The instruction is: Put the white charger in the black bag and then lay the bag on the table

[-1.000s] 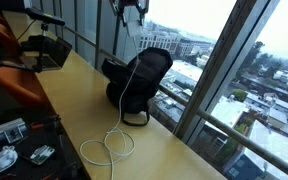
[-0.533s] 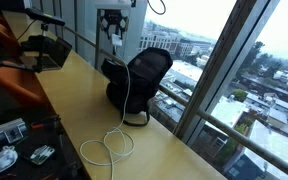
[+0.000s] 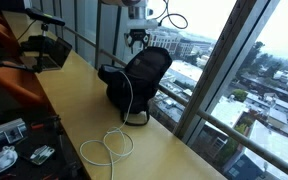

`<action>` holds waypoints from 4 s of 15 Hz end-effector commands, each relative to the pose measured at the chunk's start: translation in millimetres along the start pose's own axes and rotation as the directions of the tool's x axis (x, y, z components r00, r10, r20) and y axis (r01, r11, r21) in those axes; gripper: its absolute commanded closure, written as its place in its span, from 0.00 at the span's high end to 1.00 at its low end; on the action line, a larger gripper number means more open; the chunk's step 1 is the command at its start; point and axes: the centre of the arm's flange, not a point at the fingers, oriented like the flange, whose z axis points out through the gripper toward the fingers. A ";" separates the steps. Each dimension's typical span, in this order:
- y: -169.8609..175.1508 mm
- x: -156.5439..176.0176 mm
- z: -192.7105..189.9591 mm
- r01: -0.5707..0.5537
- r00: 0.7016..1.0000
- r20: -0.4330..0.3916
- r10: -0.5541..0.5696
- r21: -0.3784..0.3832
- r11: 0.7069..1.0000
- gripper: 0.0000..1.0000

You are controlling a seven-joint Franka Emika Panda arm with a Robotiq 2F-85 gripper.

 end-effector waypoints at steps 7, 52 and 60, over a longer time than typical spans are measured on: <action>70.0 -112.7 -23.3 -0.065 0.992 0.107 0.060 0.044 0.997 0.42; -141.0 -366.9 287.5 -0.296 0.924 0.334 0.189 0.308 0.904 0.75; -132.0 -366.5 273.9 -0.296 0.926 0.319 0.200 0.289 0.910 0.23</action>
